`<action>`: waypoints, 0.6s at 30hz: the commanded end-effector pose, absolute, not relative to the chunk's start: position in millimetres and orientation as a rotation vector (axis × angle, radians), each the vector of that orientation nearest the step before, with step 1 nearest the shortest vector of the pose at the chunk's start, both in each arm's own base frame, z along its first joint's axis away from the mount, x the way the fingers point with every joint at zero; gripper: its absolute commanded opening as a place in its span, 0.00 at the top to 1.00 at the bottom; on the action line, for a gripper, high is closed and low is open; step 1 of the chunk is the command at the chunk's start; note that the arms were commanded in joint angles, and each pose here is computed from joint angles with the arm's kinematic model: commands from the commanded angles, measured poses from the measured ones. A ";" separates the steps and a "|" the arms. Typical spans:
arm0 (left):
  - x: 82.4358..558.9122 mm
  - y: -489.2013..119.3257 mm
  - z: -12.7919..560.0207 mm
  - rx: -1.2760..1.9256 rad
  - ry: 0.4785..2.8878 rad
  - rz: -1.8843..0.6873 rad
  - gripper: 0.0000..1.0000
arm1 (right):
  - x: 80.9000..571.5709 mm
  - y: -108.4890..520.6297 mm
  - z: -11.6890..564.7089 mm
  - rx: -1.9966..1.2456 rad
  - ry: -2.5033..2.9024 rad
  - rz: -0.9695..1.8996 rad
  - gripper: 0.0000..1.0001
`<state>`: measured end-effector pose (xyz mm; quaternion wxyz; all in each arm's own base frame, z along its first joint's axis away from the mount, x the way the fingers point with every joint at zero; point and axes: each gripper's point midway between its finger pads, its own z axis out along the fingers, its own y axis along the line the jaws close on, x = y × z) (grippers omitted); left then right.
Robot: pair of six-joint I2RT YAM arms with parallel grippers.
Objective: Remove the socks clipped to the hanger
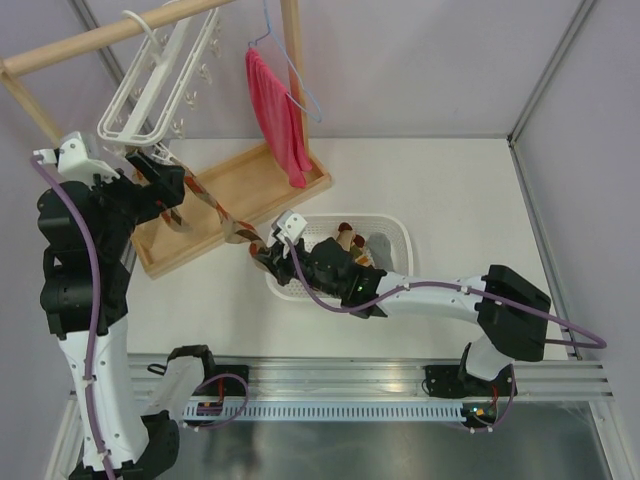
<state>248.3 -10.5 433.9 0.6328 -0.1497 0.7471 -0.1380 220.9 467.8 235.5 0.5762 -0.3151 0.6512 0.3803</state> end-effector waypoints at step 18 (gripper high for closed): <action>285.5 8.6 456.8 -0.458 1.593 -0.293 0.00 | 197.7 472.0 255.7 -0.741 1.476 0.973 0.99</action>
